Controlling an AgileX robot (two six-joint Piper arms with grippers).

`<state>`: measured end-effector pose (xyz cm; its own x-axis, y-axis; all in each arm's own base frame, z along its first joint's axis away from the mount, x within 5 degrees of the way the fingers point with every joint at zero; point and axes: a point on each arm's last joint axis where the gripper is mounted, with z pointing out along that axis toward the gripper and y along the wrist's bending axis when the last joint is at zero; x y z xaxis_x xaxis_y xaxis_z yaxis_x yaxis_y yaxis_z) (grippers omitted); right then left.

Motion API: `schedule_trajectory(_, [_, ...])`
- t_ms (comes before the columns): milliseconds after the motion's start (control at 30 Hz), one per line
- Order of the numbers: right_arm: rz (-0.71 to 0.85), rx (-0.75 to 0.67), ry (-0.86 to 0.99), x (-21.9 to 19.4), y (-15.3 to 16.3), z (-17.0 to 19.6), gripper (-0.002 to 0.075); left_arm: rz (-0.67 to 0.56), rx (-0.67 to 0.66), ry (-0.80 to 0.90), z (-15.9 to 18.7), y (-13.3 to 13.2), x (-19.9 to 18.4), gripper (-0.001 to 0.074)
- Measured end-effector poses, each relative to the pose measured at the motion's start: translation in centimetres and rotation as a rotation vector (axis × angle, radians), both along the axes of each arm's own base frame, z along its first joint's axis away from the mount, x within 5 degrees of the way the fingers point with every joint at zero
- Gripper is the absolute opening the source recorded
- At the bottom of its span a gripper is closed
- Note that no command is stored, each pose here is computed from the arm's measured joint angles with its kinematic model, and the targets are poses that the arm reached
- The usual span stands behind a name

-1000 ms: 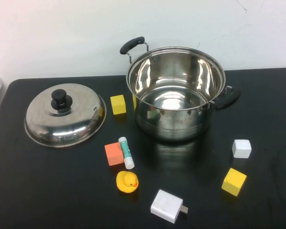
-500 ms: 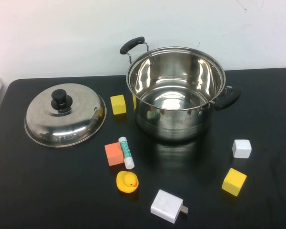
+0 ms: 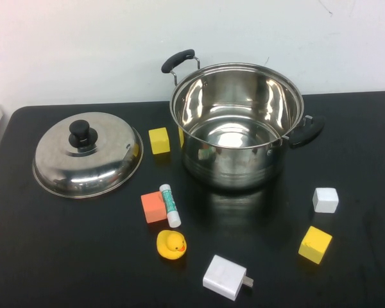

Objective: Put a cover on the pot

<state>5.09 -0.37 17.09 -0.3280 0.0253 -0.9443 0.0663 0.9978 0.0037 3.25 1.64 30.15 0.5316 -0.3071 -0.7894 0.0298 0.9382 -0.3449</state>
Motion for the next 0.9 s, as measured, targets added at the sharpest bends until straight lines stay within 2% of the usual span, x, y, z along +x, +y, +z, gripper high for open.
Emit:
schedule_trajectory(167, [0.0,0.0,0.0,0.0,0.0,0.0,-0.0002,0.064,0.033,-0.025,5.8,0.3,0.1,-0.0001])
schedule_trajectory(300, [0.0,0.0,0.0,0.0,0.0,0.0,-0.0002,0.054,0.031,0.033,8.1,0.2,2.5,-0.0001])
schedule_trajectory(467, [0.0,0.0,0.0,0.0,0.0,0.0,-0.0002,0.034,0.046,0.184,8.2,-0.2,7.0,-0.0001])
schedule_trajectory(700, [0.0,0.0,0.0,0.0,0.0,0.0,-0.0002,-0.056,0.077,0.457,7.0,-1.3,14.5,-0.0001])
schedule_trajectory(900, [0.0,0.0,0.0,0.0,0.0,0.0,-0.0002,-0.141,0.18,0.64,6.7,-2.4,20.4,-0.0001])
